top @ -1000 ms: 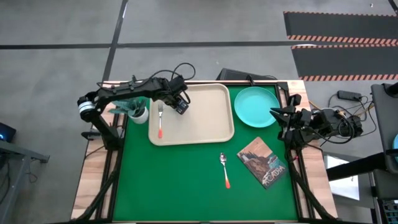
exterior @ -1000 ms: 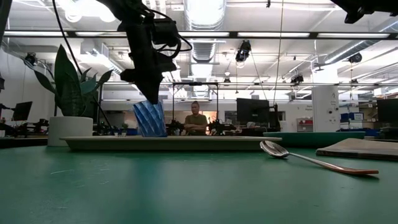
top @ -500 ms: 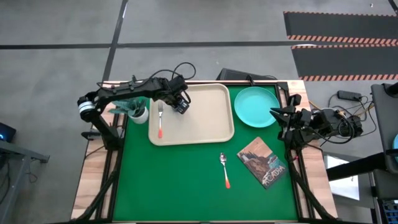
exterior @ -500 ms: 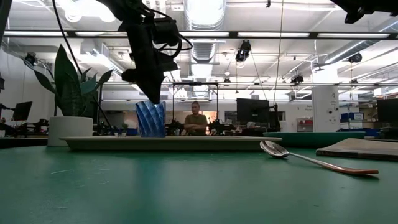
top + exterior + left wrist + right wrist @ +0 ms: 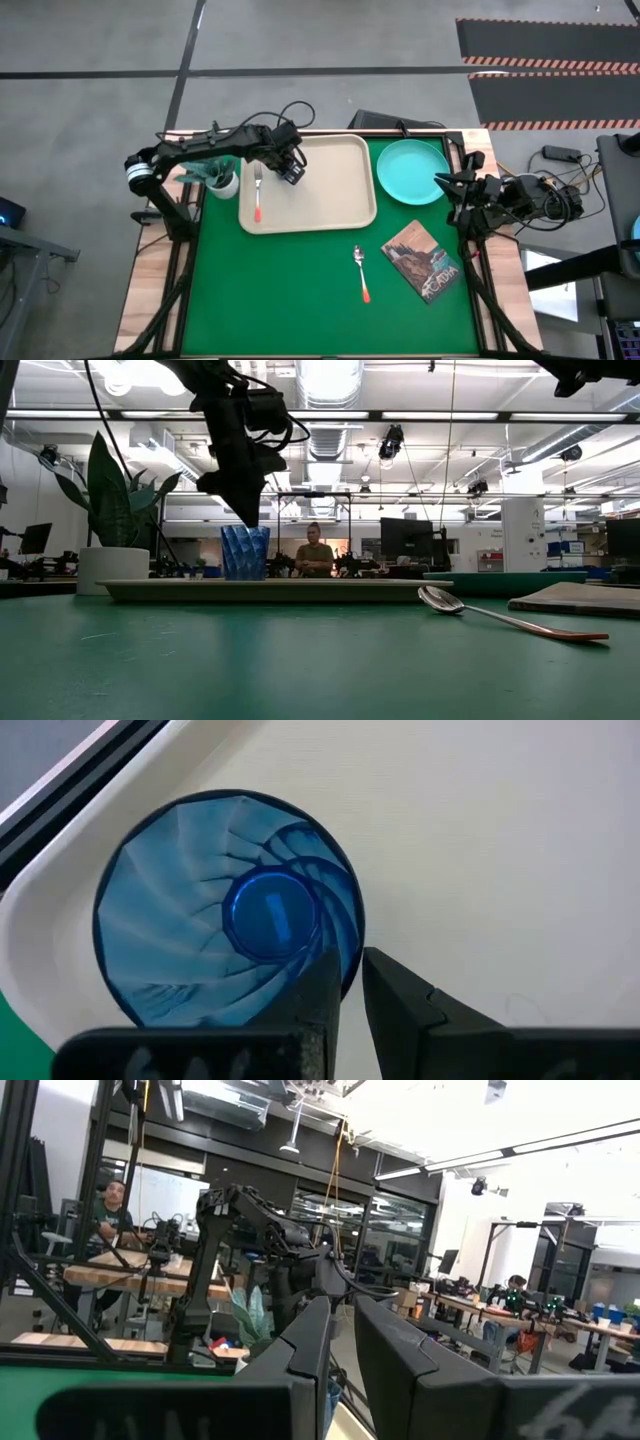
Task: Pick and place plate/cup/fork/spoon on tray
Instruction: Put the blue cup on the white tray
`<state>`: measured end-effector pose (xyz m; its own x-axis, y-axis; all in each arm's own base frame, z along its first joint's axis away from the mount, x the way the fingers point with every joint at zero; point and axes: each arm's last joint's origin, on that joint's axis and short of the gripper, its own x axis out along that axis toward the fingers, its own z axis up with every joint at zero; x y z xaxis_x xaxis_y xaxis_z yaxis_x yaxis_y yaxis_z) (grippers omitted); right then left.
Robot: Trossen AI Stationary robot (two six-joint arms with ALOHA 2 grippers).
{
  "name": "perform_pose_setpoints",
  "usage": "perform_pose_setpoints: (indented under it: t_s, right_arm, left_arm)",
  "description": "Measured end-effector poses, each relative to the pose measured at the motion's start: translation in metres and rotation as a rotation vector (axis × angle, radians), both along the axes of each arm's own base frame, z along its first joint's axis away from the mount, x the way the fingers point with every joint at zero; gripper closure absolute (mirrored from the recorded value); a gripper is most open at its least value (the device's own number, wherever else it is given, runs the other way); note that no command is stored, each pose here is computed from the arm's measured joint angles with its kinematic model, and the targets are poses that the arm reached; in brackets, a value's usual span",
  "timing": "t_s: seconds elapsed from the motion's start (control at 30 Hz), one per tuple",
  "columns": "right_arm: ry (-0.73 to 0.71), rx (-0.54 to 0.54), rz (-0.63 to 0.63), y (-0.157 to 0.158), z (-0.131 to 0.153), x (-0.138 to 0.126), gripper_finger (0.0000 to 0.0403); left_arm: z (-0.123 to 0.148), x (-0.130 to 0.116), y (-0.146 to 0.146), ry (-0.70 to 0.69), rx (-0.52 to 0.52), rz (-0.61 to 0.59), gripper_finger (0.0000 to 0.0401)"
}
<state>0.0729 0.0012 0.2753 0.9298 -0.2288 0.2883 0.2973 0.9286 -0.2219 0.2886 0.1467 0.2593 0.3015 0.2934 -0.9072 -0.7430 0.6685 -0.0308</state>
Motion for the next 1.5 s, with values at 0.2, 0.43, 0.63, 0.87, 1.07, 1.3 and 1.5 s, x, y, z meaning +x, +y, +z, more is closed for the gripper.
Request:
perform_pose_setpoints:
  t_s: [0.2, 0.43, 0.63, 0.87, 1.07, 1.3, 1.5]
  right_arm:
    - [0.003, 0.007, 0.003, 0.0000, -0.0004, 0.0001, 0.0360]
    - [0.002, 0.007, 0.003, 0.0001, -0.0004, 0.0001, 0.0360]
    - [0.002, 0.008, 0.003, 0.0001, -0.0004, 0.0001, 0.0360]
    - [0.002, 0.008, 0.003, 0.0000, -0.0004, 0.0001, 0.0360]
    - [0.003, 0.007, 0.003, 0.0000, -0.0004, 0.0001, 0.0360]
    - [0.002, 0.008, 0.004, 0.0000, -0.0004, 0.0001, 0.0360]
    - [0.002, 0.008, 0.004, 0.0001, -0.0004, 0.0001, 0.0360]
  left_arm:
    - [-0.0001, 0.0000, 0.0000, 0.000, 0.000, 0.000, 0.0371]
    - [-0.0002, -0.0001, 0.0000, 0.001, 0.000, 0.000, 0.0371]
    - [-0.0002, -0.0001, 0.0000, 0.001, 0.000, 0.002, 0.0371]
    - [-0.0002, -0.0001, 0.0000, 0.000, 0.000, 0.002, 0.0366]
    - [-0.0002, -0.0001, 0.0000, 0.000, 0.000, 0.003, 0.0311]
    - [-0.0002, -0.0001, -0.0001, 0.003, 0.003, 0.004, 0.0253]
    - [0.0080, -0.0037, -0.0019, -0.008, 0.009, 0.003, 0.0246]
